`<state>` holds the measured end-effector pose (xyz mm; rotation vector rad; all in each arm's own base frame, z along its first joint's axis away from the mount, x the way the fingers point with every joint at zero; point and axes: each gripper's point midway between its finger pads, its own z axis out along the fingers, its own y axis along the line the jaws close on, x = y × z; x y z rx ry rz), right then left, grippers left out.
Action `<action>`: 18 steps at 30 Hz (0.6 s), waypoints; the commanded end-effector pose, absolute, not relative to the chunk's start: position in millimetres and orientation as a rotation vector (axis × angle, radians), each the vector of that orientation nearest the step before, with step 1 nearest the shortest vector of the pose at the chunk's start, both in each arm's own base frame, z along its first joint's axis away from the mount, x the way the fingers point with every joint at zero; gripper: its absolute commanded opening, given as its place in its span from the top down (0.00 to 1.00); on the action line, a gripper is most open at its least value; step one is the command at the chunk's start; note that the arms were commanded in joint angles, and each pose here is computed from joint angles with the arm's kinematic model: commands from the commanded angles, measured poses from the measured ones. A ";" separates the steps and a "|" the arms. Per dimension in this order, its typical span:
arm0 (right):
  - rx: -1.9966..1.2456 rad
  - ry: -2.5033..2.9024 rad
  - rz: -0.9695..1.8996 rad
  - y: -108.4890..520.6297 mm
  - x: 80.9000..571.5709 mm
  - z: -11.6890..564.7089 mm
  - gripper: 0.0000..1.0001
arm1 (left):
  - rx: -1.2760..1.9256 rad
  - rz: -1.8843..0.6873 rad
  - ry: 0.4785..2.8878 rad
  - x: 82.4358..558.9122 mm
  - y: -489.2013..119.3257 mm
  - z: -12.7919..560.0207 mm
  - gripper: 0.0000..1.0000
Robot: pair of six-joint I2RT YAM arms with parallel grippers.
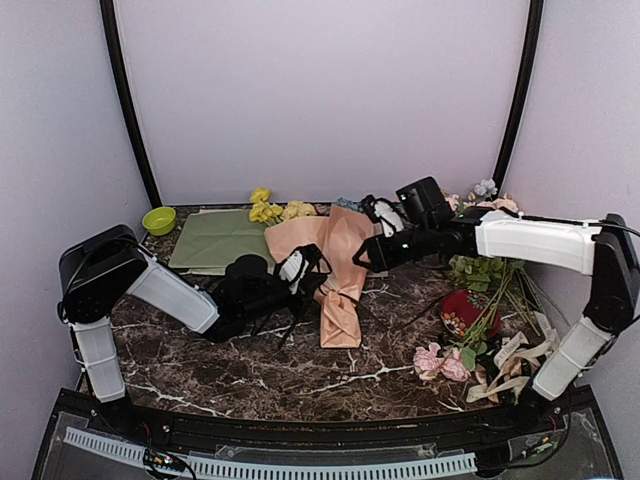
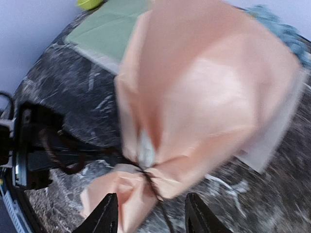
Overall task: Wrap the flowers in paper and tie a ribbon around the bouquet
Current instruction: Pass from the right arm to the left, then adjust the right side of the half-tied ribbon at the center of the board.
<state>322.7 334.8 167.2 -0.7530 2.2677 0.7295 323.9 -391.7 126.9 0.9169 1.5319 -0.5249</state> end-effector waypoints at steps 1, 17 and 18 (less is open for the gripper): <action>-0.341 2.440 0.253 219.4 345.1 161.1 0.52 | 0.946 -0.500 1.488 319.1 -397.0 135.2 1.00; -0.238 2.858 -0.160 175.5 306.0 59.1 0.50 | 1.007 -0.507 1.436 307.5 -398.9 140.5 1.00; -0.223 2.859 -0.180 173.3 306.4 57.0 0.49 | 1.006 -0.511 1.438 307.2 -399.1 140.5 1.00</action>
